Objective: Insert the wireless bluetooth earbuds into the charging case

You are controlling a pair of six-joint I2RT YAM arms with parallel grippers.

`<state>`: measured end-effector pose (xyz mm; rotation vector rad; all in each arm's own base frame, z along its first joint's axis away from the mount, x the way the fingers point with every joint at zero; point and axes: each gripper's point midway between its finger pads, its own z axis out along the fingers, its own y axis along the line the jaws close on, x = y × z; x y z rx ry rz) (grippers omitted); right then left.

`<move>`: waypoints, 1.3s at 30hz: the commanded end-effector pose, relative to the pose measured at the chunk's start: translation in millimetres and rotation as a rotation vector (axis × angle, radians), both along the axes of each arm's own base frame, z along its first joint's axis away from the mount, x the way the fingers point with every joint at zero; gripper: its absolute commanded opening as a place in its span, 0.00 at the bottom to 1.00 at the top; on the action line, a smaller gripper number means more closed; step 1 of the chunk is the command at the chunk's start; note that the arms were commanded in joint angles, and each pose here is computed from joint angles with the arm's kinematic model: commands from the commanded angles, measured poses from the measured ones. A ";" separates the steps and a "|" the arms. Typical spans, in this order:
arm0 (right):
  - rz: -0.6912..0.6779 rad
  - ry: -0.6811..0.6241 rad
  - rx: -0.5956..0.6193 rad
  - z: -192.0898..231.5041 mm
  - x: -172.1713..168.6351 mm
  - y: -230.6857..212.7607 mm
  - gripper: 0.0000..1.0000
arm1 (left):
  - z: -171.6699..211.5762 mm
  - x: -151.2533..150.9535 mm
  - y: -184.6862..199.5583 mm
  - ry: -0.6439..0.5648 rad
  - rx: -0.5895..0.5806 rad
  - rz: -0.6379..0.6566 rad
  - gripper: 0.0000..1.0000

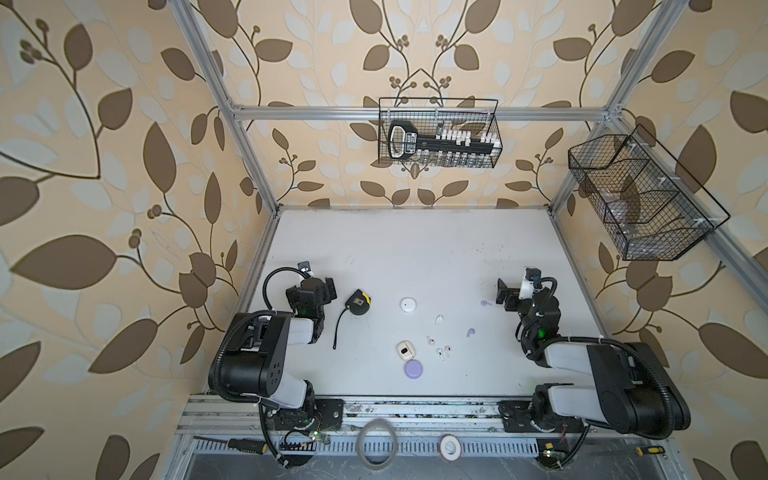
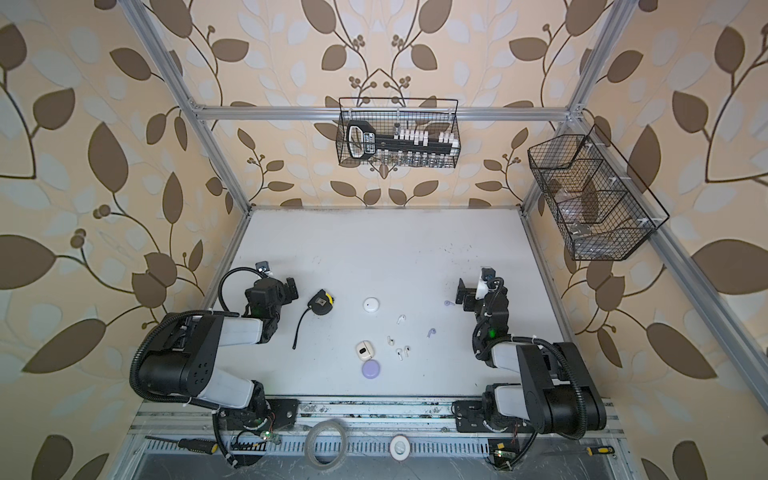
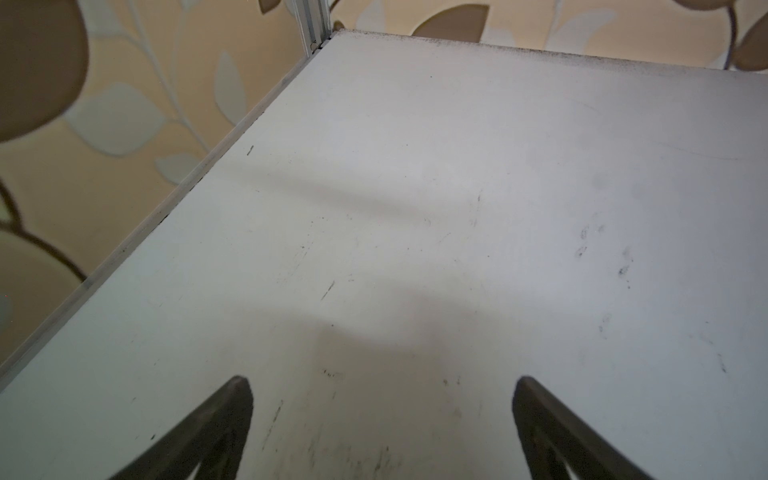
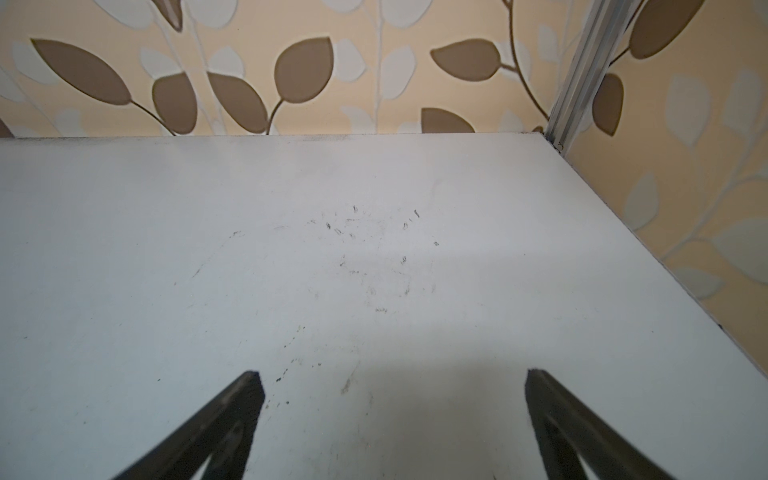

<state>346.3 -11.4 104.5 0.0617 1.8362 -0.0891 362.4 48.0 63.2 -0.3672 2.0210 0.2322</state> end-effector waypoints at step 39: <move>0.879 0.502 -0.221 -22.6 -72.4 327.4 0.91 | 84.7 -105.8 -75.5 0.001 -0.595 -0.172 0.94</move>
